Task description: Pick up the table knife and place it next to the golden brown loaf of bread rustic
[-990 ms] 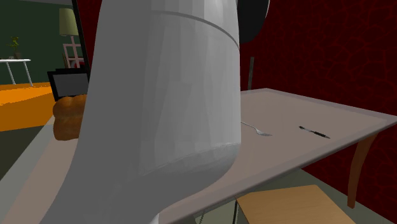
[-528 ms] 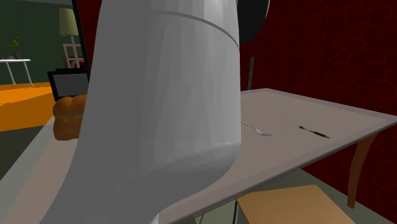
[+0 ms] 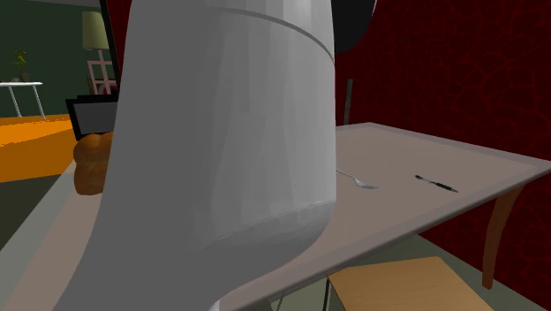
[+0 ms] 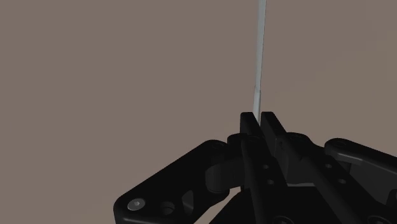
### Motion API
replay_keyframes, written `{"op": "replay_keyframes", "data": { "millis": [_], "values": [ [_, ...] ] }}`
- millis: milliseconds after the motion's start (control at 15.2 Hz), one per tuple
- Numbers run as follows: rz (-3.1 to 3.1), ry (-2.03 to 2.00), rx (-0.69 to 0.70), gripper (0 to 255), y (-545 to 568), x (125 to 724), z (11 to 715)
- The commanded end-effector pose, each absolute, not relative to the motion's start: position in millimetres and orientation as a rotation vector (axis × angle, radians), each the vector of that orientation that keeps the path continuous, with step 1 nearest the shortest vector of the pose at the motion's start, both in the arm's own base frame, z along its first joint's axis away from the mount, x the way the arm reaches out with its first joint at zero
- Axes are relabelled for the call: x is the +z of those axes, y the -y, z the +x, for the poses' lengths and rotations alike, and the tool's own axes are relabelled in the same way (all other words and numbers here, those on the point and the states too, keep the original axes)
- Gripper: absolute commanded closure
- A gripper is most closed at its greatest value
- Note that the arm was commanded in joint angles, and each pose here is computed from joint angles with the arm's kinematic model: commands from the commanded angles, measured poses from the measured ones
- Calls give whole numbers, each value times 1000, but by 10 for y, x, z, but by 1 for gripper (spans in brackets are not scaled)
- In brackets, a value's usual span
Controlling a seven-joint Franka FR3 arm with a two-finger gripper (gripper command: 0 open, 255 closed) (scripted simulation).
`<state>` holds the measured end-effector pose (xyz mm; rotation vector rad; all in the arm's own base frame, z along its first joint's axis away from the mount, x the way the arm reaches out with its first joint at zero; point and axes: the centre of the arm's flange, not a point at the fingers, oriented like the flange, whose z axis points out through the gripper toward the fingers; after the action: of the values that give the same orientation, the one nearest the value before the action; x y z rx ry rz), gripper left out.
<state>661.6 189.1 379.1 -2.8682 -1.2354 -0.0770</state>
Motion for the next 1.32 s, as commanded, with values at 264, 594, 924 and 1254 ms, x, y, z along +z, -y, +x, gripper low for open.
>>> {"op": "replay_keyframes", "data": {
  "millis": [264,594,924,1254],
  "values": [
    [-2868,1235,-77,255,-1899,4114,6611],
    [-2868,1235,-77,255,-1899,4378,6611],
    [-2868,1235,-77,255,-1899,4642,6611],
    [-2868,1235,-77,255,-1899,4906,6611]
  ]
}}
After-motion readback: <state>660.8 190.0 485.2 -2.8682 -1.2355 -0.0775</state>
